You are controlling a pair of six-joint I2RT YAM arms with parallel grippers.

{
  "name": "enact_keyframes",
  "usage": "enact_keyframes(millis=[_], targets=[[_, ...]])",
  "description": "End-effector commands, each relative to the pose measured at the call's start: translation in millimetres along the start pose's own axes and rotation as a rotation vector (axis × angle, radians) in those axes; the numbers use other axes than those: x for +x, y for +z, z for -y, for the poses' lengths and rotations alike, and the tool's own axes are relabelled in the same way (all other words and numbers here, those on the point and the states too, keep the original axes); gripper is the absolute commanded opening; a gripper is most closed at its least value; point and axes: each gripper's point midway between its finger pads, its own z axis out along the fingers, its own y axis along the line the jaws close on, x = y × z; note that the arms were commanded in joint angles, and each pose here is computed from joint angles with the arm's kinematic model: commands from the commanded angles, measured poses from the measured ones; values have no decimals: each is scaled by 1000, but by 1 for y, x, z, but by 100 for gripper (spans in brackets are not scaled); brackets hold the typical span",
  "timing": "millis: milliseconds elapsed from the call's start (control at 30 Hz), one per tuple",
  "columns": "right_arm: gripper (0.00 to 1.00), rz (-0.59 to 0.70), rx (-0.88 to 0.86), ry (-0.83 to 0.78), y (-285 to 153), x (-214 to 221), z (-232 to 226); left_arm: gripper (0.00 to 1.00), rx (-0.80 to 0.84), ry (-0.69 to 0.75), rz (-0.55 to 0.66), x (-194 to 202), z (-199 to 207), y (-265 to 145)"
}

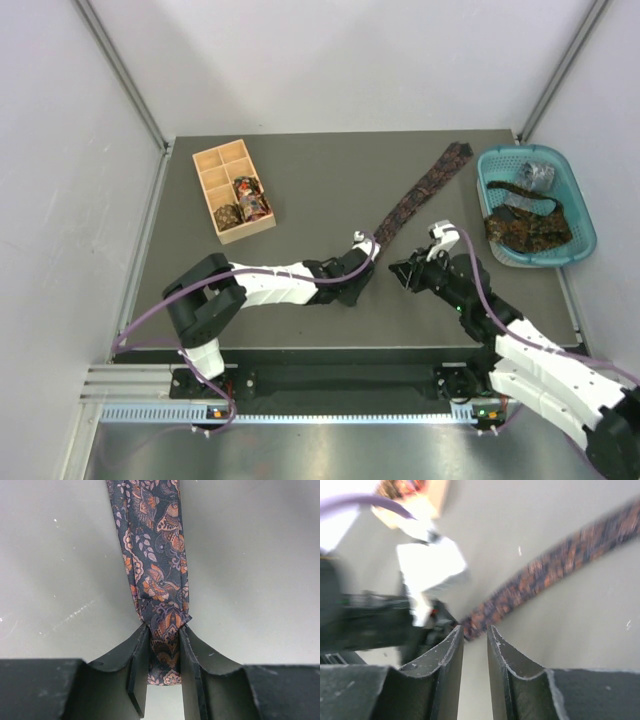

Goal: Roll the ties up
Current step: Roll the tie

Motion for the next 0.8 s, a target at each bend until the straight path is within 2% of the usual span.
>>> enact_keyframes(millis=[0, 267, 300, 433, 467, 533, 600, 633, 667, 767], targets=[[26, 141, 82, -84, -22, -24, -4, 32, -79, 30, -244, 74, -30, 16], [30, 254, -171, -299, -63, -38, -102, 31, -77, 33, -259, 76, -29, 17], [31, 245, -258, -329, -75, -29, -128, 31, -75, 34, -261, 77, -29, 17], [33, 262, -236, -449, -95, -19, -157, 31, -73, 35, -268, 78, -28, 18], [35, 233, -279, -538, -102, 0, -175, 31, -74, 34, -269, 79, -29, 18], [37, 227, -246, -607, -107, 4, -185, 31, -75, 36, -272, 79, -29, 19], [38, 152, -233, -738, -103, 30, -197, 31, -75, 38, -276, 79, -29, 18], [38, 124, -222, -731, -100, 39, -201, 30, -79, 40, -285, 81, -30, 18], [38, 66, -188, -837, -91, 64, -196, 30, -76, 39, -283, 79, -29, 18], [38, -33, -120, -938, -76, 96, -192, 30, -75, 37, -295, 80, -28, 17]])
